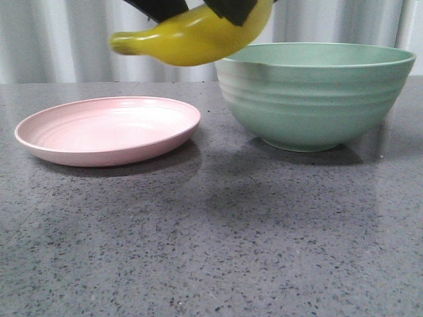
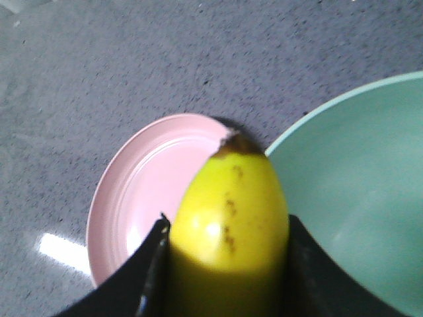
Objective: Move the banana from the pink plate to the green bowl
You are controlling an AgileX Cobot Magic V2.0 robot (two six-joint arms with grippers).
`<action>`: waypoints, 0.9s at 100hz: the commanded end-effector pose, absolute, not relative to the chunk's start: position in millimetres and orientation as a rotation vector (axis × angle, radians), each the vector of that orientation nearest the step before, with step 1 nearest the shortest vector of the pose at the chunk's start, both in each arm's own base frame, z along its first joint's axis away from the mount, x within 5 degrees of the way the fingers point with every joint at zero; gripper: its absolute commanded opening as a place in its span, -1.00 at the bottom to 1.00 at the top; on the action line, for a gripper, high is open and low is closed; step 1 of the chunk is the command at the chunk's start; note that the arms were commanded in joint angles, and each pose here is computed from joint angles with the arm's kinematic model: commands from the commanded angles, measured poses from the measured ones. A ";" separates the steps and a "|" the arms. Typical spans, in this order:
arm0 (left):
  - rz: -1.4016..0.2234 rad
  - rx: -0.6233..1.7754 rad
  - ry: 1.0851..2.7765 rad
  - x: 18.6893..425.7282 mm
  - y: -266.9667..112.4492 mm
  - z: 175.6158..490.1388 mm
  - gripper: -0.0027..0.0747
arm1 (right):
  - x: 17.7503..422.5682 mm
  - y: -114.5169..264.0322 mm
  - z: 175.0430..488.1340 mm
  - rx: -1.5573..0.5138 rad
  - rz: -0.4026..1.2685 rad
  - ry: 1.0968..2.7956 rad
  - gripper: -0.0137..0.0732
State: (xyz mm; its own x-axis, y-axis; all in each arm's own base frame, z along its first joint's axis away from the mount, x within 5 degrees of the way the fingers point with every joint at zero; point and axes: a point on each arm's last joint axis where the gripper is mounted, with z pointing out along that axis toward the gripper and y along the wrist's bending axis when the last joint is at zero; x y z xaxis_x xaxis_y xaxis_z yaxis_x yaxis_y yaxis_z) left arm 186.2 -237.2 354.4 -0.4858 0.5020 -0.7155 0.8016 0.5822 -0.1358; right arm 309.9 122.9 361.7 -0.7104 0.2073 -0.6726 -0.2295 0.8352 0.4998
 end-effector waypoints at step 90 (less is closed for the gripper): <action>-0.709 0.931 2.054 178.8 -232.4 387.5 0.34 | 345.9 45.6 381.2 0.140 0.442 2.037 0.14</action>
State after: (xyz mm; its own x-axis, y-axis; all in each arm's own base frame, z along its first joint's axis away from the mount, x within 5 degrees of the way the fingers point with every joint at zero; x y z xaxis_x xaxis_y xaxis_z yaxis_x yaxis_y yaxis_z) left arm 183.6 -234.6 360.5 -0.4878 0.4760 -0.7318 0.7963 0.5861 -0.1495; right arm 352.4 47.7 349.4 -0.5970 0.2696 -0.7556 -0.0513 0.9271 0.3713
